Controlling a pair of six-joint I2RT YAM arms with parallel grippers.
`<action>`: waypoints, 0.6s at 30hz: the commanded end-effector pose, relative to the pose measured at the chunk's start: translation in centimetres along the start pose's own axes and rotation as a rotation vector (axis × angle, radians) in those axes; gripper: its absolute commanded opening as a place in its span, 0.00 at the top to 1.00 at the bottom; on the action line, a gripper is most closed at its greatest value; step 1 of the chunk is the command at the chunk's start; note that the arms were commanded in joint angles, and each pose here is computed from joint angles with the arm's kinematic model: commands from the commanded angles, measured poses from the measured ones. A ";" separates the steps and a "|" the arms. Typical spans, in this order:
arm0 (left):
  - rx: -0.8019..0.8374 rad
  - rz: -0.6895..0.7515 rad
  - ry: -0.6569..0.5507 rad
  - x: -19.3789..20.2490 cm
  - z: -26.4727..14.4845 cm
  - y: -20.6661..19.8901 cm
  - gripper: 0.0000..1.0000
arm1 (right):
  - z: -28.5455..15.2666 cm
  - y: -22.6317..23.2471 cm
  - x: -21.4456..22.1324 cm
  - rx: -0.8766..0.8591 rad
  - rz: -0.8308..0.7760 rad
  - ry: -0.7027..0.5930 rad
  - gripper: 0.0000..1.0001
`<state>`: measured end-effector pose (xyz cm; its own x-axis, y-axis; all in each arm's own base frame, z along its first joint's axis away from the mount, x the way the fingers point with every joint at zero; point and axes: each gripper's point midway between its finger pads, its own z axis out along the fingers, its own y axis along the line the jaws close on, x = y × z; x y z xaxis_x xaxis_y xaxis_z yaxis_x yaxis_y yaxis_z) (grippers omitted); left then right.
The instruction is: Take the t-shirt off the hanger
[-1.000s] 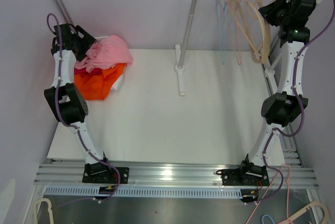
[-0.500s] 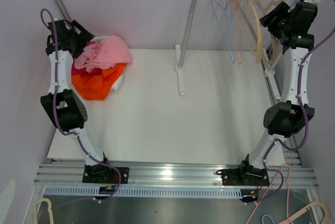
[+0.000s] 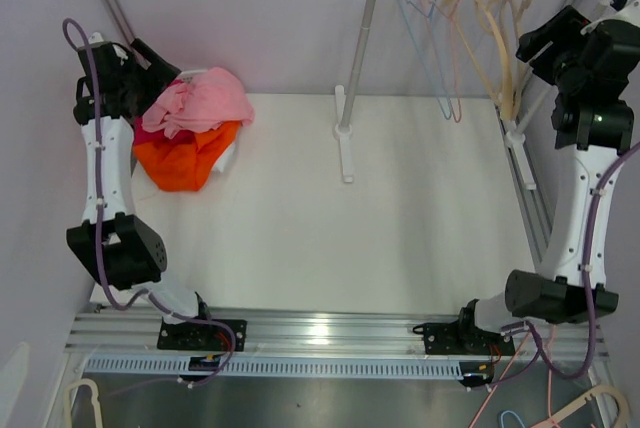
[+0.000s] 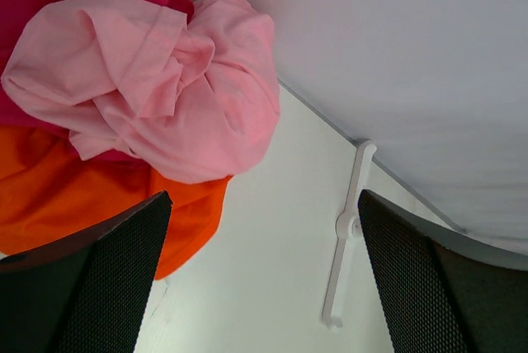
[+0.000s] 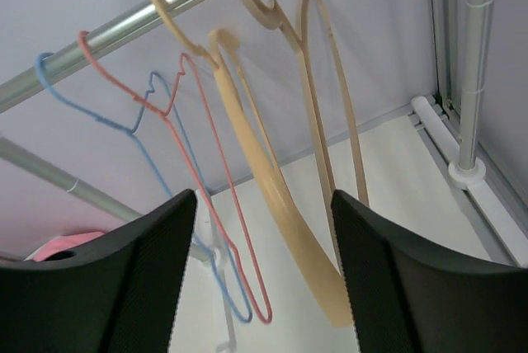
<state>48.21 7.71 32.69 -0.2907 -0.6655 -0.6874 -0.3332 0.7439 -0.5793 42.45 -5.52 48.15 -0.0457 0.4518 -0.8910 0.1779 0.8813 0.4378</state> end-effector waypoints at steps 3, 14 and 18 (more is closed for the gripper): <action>0.092 0.079 -0.041 0.6 -7.8 -3.3 0.00 | -8.1 1.6 -2.4 -0.039 -0.027 -0.132 0.20; 0.544 0.308 -0.276 10.0 -28.5 -7.0 0.00 | -24.3 4.1 0.6 -0.298 -0.098 -0.261 0.00; 0.570 0.336 -0.261 13.6 -30.5 -4.4 0.00 | -27.3 2.7 4.0 -0.305 -0.122 -0.249 0.00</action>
<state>17.80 -5.83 43.81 0.0691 -0.4507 -0.8900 0.2864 0.8635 -0.4151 16.26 2.02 52.14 0.2644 0.3494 -0.8989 -0.1151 0.9369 0.3303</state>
